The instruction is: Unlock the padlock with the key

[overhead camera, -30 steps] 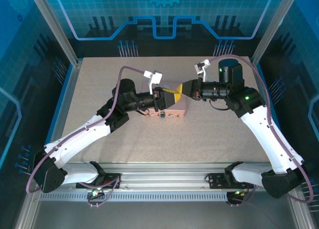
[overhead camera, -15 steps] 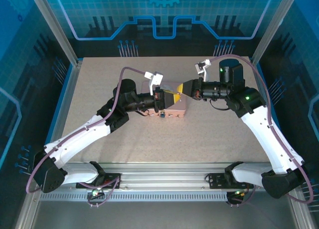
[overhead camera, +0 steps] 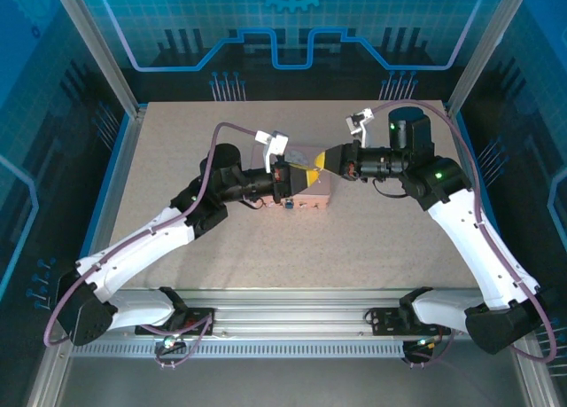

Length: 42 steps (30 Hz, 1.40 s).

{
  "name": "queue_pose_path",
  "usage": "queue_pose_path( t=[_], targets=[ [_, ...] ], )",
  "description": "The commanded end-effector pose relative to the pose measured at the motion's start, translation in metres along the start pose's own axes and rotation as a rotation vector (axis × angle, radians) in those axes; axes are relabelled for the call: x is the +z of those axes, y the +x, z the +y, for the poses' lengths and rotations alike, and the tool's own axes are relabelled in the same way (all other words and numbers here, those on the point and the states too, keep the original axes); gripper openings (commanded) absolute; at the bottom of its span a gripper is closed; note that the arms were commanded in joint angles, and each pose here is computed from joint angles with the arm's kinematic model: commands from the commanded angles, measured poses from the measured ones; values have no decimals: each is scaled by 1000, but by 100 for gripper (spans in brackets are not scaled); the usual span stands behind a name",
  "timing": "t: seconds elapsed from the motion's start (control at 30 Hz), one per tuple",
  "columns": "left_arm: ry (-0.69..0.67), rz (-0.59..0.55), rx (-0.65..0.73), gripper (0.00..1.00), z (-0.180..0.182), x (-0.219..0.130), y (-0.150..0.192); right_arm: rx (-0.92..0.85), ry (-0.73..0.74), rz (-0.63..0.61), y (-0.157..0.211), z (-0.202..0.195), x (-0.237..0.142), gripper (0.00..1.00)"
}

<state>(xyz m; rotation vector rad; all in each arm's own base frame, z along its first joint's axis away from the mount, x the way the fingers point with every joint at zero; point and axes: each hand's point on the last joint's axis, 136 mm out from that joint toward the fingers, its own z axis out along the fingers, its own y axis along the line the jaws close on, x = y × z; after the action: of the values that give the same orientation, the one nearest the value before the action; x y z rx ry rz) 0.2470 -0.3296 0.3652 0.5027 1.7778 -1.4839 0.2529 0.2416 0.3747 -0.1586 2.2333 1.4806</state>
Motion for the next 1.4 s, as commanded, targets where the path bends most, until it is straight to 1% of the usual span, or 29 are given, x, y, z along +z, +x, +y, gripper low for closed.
queue_pose_path(
  t=[0.0,0.03,0.17,0.23,0.57,0.67,0.83,0.93,0.97,1.1,1.2,1.23,1.27,1.3,1.37],
  targets=[
    [-19,13,5,6,0,-7,7,-24,-20,-48,-7,8,-12,0],
    [-19,13,3,8,1,-7,7,-25,-22,-49,-7,9,-12,0],
    [-15,18,0,8,0,-7,8,-25,-24,-51,-7,10,-12,0],
    [-20,21,-3,12,2,-7,9,-23,-22,-52,-7,9,-13,0],
    [-24,27,-7,10,3,-8,13,-21,-23,-60,-8,9,-13,0],
    [-29,28,-9,13,4,-9,14,-20,-22,-67,-9,8,-14,0],
    [-35,27,-7,11,5,-11,15,-19,-25,-68,-10,8,-15,0],
    [-36,26,-5,5,5,-12,15,-14,-30,-65,-10,8,-13,0],
    [-37,25,-3,0,4,-11,15,-13,-31,-63,-9,8,-13,0],
    [-42,18,2,0,5,-10,11,-6,-33,-57,-7,5,-12,0],
    [-70,22,10,0,8,-9,8,-8,-28,-56,-5,2,-11,1],
    [-83,27,11,0,9,-9,8,-10,-24,-56,-4,0,-11,5],
    [-97,34,14,0,11,-9,8,-13,-14,-59,-4,-2,-12,15],
    [-118,47,15,0,13,-9,9,-10,0,-62,-5,-7,-12,27],
    [-187,78,13,0,22,-11,9,-20,43,-86,-8,-19,-16,39]
  ],
)
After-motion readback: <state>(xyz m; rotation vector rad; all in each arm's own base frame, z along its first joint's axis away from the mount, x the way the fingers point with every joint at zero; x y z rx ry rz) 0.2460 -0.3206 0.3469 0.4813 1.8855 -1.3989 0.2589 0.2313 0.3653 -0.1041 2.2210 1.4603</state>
